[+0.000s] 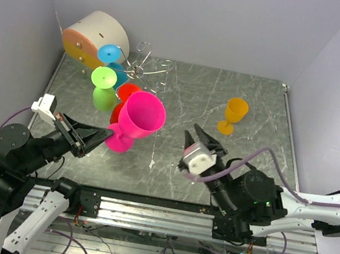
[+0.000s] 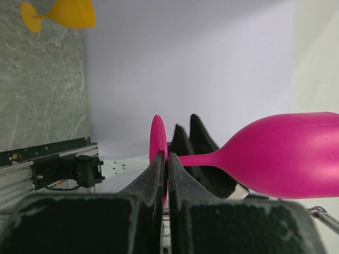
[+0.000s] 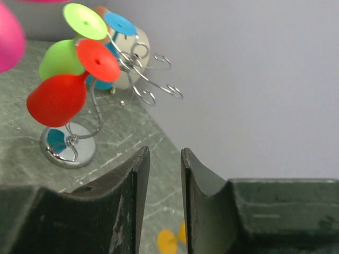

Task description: Take the wine glass off the wine glass rack

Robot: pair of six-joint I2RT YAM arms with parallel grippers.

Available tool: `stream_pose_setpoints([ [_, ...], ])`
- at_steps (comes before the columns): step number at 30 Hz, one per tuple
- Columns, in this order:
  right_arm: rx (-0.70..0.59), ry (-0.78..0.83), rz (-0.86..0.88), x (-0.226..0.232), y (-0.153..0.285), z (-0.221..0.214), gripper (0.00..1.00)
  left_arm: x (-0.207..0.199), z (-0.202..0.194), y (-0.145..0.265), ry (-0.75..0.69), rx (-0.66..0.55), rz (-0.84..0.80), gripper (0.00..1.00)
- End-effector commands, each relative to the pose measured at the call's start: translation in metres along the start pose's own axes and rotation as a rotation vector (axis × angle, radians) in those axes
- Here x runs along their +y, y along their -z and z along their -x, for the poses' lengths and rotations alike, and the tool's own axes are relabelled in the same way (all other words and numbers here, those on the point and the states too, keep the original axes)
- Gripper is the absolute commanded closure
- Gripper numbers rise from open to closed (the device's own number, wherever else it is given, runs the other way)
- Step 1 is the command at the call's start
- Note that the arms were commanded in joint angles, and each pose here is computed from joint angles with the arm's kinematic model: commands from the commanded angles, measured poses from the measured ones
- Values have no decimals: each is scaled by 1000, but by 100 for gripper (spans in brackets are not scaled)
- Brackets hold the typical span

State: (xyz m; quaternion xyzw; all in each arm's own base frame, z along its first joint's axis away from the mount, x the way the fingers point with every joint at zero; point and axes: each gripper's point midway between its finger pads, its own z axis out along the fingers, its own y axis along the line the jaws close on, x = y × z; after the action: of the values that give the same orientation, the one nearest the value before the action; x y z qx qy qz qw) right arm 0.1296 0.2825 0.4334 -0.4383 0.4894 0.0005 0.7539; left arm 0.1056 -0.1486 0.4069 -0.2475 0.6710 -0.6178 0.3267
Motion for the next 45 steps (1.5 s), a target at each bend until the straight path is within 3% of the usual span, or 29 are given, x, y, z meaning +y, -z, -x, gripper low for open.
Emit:
stream_pose_setpoints([
  [1,165,-101,-58,-10,12,-22,73,15,10,10,-168,-81,61,93],
  [4,259,-151,-111,-30,-8,-33,87,27,12,12,-204,-92,96,93],
  [7,366,-314,-160,-71,-44,-62,100,33,12,14,-212,-100,100,93],
  [10,430,-514,-193,-112,-66,-76,100,39,13,17,-231,-113,122,93],
  [12,474,-638,-18,-94,-83,-72,100,42,16,18,-255,-120,151,93],
  [15,400,-787,257,-69,-87,-26,100,46,20,19,-297,-125,200,93],
  [16,365,-827,327,-63,-85,-11,95,45,21,19,-308,-125,210,93],
  [18,289,-899,433,-55,-76,15,75,42,23,19,-328,-127,220,93],
  [21,204,-963,563,-45,-59,40,63,39,26,15,-347,-120,228,93],
  [26,185,-1013,732,-23,-42,54,62,34,27,6,-356,-98,216,93],
  [45,273,-1031,795,10,-54,32,66,24,28,-6,-358,-74,191,93],
])
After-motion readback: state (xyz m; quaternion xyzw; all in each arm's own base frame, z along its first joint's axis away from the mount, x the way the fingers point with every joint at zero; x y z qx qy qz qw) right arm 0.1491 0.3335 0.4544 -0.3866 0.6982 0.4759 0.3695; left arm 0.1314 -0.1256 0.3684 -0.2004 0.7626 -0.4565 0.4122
